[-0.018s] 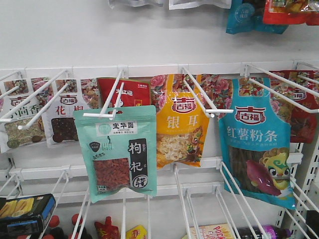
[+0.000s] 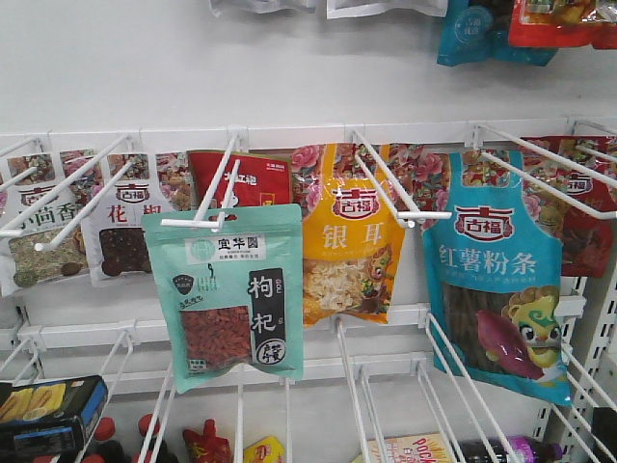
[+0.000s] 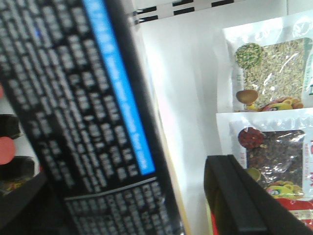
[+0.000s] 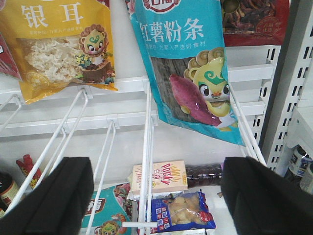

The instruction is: Pick snacks and fruit into basket

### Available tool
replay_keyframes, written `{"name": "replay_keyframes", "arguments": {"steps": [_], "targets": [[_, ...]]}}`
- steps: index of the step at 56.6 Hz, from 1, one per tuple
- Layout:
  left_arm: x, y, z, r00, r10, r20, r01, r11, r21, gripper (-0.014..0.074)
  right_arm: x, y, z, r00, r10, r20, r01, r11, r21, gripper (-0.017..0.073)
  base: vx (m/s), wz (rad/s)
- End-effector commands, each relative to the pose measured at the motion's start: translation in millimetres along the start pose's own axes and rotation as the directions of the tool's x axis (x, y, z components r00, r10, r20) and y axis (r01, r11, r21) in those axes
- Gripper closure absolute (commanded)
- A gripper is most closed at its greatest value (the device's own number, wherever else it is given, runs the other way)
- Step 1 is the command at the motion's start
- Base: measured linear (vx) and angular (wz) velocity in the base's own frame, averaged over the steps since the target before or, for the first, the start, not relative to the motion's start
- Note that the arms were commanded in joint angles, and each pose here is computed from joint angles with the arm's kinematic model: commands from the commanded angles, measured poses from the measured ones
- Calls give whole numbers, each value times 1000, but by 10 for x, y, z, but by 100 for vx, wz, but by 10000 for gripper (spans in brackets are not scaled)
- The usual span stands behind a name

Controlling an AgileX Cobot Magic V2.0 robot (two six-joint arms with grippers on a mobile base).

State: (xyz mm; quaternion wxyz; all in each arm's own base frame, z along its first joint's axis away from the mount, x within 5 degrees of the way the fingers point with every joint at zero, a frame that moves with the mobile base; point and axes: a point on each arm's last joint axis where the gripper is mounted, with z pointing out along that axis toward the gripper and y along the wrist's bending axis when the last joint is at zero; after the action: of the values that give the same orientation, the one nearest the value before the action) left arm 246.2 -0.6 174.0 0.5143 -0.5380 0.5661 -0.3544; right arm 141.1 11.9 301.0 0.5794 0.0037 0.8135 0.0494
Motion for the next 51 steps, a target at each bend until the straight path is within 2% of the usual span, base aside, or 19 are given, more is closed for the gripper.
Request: {"name": "replay_keyframes", "arguments": {"steps": [1, 8, 15, 22, 24, 33, 44, 51], "targets": [[-47, -213, 26, 999, -19, 37, 13, 991, 135, 57, -190, 11, -28, 994, -14, 112, 15, 1000, -5, -32, 0, 0], [-39, -181, 22, 999, -16, 29, 13, 994, 109, 185, -190, 11, -28, 994, -14, 112, 15, 1000, -5, -32, 0, 0], [-30, -180, 20, 1000, -8, 20, 6, 994, 110, 372, -190, 11, -28, 994, -14, 112, 15, 1000, -5, -32, 0, 0], [10, -211, 11, 999, 35, -22, -32, 990, 137, 572, -190, 11, -28, 994, -14, 112, 15, 1000, -5, -32, 0, 0], [21, -226, 4, 998, 46, -34, -41, 988, 147, 604, -190, 11, -28, 994, -14, 112, 15, 1000, -5, -32, 0, 0], [-5, -358, -87, 998, 52, -42, -43, 981, 189, 594, -190, 11, -28, 994, -14, 112, 15, 1000, -5, -32, 0, 0], [-41, -474, -258, 994, 80, -75, -69, 987, 147, 594, -190, 11, -28, 994, -14, 112, 15, 1000, -5, -32, 0, 0], [-64, -578, -396, 987, 134, -93, -117, 979, 164, 594, -190, 11, -28, 994, -14, 112, 15, 1000, -5, -32, 0, 0]]}}
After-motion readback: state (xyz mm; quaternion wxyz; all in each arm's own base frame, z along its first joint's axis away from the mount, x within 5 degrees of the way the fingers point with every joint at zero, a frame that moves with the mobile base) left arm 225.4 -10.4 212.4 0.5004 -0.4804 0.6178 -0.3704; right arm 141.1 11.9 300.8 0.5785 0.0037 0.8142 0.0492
